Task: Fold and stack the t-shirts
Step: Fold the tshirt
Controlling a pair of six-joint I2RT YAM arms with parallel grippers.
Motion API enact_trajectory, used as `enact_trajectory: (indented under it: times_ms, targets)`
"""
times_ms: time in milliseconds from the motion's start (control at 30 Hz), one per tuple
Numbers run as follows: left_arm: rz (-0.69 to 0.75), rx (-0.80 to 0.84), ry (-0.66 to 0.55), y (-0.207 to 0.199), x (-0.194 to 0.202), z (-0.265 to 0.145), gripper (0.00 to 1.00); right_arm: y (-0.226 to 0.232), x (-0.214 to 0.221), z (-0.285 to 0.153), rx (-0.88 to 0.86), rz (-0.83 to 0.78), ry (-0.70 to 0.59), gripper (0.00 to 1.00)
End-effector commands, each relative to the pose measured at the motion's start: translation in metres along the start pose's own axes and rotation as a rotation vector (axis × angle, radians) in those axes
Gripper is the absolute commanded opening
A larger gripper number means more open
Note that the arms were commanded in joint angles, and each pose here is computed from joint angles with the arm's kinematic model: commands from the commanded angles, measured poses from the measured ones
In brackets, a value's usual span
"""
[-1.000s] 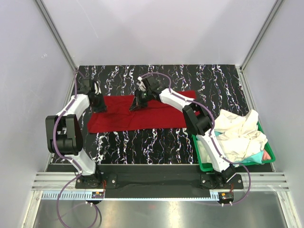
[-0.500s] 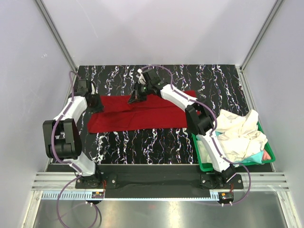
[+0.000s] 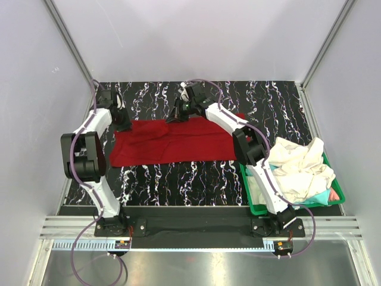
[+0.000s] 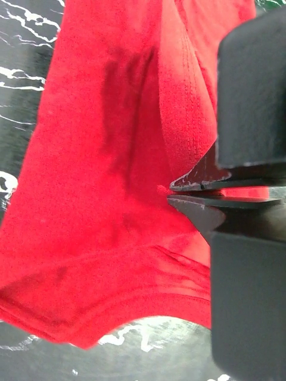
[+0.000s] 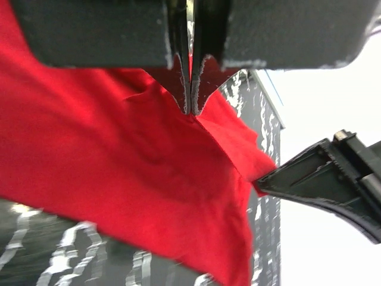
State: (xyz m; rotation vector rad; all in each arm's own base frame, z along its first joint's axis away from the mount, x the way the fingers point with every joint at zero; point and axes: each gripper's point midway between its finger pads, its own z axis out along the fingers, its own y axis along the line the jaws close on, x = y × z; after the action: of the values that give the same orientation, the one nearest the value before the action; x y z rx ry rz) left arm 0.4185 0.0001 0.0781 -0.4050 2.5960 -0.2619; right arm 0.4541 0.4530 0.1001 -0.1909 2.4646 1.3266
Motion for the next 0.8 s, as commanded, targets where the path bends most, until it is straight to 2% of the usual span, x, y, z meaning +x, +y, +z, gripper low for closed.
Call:
enact_trajectory:
  times_ms: [0,433,600,633,767]
  targets:
    - [0.013,0.046,-0.027,-0.009,-0.021,0.009,0.08,0.007,-0.023,-0.004,-0.047,-0.011,-0.049,0.00]
    - [0.022,0.080,-0.033,-0.017,-0.046,0.033,0.12,-0.016,-0.033,0.002,-0.038,0.030,-0.060,0.00]
    - [0.039,0.075,-0.027,-0.018,-0.050,0.042,0.25,-0.021,-0.028,0.006,-0.037,0.056,-0.040,0.00]
    - [0.038,0.063,-0.023,-0.017,-0.050,0.040,0.37,-0.023,-0.028,0.006,-0.027,0.064,-0.041,0.00]
    - [0.036,-0.019,-0.038,-0.004,-0.053,0.031,0.43,-0.030,-0.021,0.003,0.008,0.098,-0.034,0.00]
